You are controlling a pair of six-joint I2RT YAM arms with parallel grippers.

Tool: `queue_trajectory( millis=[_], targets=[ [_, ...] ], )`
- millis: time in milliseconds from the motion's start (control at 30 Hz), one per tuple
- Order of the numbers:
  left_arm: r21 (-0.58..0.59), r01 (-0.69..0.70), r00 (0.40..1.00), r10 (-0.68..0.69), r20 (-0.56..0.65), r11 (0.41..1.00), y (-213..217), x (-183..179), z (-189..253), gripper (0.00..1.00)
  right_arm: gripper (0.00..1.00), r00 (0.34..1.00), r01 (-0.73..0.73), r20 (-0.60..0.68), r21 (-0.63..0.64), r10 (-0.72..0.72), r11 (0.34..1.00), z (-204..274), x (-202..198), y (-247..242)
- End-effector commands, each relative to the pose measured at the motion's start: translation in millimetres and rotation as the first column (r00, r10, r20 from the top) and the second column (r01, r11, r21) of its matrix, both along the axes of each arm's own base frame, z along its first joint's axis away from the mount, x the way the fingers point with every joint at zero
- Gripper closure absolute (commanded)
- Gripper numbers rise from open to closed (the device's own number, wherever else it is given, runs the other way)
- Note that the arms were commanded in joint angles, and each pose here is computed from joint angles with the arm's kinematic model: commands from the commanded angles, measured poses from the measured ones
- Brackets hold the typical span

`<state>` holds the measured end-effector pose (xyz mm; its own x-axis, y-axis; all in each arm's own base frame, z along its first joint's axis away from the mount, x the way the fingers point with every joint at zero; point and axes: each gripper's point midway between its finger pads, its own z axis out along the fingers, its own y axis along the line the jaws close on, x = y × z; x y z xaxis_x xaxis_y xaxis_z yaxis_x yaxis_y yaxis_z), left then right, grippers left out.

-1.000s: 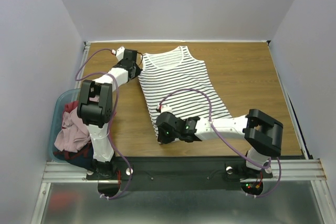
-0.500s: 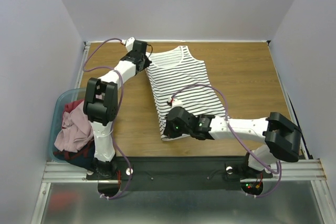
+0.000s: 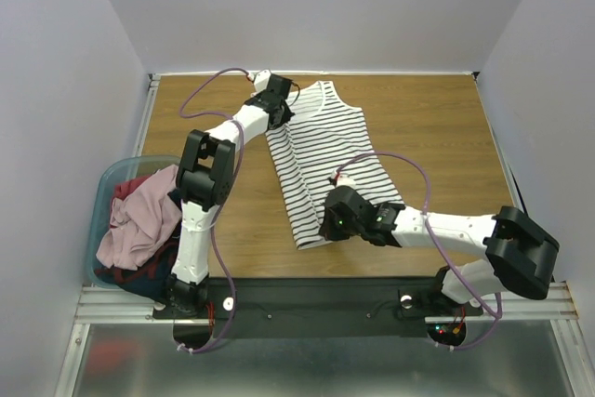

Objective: Fold and stack the tank tops
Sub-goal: Fold the tank top

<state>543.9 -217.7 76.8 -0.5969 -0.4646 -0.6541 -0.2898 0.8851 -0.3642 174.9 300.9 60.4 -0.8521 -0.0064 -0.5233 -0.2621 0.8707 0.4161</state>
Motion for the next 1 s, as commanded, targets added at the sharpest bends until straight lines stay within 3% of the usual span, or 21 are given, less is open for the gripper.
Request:
queue_trajectory(
  millis=[0,567,633,700,733,833,967],
  targets=[
    [-0.015,-0.015,0.997,0.016,0.076,1.0,-14.4,13.9,31.3,1.0,1.0,0.999,0.045,0.025,0.018,-0.046,0.999,6.2,6.3,-10.0],
    [-0.017,0.041,0.998,-0.04,0.055,0.999,-46.1,19.1,11.5,1.0,0.97,0.988,0.151,0.038,-0.054,-0.149,0.987,-17.4,15.3,-45.1],
    [-0.021,0.06,0.997,-0.059,0.052,0.998,-50.4,17.8,9.7,0.94,0.89,0.988,0.153,0.038,-0.054,-0.151,0.987,-17.1,15.3,-45.4],
    [-0.029,0.07,0.995,-0.068,0.068,0.997,-51.1,18.0,14.1,0.77,0.8,0.988,0.152,0.048,-0.038,-0.15,0.988,-10.8,16.4,-43.9],
    [-0.035,0.078,0.994,-0.075,0.078,0.996,-52.9,17.3,18.0,0.73,0.69,0.988,0.149,0.054,-0.029,-0.148,0.988,-6.9,16.6,-42.9],
    [-0.049,0.107,0.987,-0.101,0.126,0.993,-55.7,17.0,36.7,0.63,0.51,0.984,0.159,0.085,-0.023,-0.156,0.987,10.4,20.5,-46.4],
    [-0.064,0.129,0.978,-0.116,0.173,0.99,-58.3,19.0,62.5,0.61,0.45,0.969,0.199,0.16,-0.066,-0.187,0.978,32.9,32.5,-57.6]
  ],
)
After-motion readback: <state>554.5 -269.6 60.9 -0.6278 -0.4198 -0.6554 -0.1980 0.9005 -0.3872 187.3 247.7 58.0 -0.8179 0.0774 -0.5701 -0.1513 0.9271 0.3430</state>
